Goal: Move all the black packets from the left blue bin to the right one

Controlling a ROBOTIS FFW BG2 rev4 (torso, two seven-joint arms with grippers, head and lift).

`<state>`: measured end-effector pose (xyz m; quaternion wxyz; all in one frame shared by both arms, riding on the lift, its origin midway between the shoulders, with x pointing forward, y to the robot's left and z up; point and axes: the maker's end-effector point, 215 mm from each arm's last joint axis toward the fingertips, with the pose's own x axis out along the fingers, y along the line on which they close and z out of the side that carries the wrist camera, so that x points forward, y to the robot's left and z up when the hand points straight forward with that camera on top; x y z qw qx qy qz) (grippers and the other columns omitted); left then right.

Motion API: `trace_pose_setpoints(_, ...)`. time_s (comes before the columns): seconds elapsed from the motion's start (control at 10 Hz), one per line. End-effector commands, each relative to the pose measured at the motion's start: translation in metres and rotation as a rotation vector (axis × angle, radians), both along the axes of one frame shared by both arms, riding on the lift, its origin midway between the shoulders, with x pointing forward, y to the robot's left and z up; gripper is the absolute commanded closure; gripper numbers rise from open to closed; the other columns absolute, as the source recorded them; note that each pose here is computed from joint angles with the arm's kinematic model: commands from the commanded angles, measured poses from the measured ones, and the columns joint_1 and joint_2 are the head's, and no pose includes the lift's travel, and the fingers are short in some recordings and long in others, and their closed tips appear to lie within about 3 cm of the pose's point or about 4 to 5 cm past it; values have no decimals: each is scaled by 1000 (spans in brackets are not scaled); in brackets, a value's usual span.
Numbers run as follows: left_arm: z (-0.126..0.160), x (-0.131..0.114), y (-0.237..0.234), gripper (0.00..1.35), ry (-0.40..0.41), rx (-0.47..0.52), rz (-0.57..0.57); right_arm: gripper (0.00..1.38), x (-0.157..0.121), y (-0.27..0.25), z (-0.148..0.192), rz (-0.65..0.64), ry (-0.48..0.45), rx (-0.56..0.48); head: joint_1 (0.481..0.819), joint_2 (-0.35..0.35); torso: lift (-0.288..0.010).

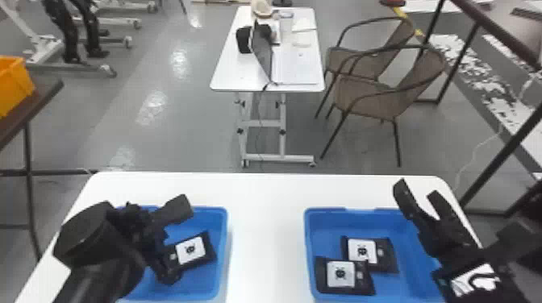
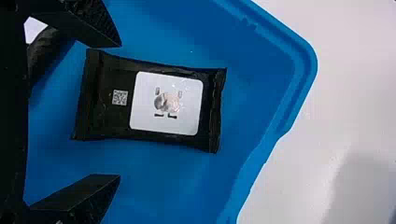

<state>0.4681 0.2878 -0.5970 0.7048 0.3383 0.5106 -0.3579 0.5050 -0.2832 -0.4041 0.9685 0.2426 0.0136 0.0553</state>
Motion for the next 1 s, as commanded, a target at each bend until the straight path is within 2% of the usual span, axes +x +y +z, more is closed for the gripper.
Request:
trace_pose_setpoints(0.0,-4,6,-4,-2,-17,26,-22,122,-1,2,-3,4,2,10,695,5,0)
trace_pose_setpoints(0.2,-22,0,-9,-2,17,19,-28,122,-1,2,-4,5,2,17,695,3,0)
trace_pose_setpoints(0.4,-29,0,-12,-2,18,19,-35,122,-2,2,-4,6,2,25,695,-4,0)
trace_pose_setpoints(0.9,-20,14,10,-2,-19,58,-20,122,-3,5,-6,15,2,34,695,7,0)
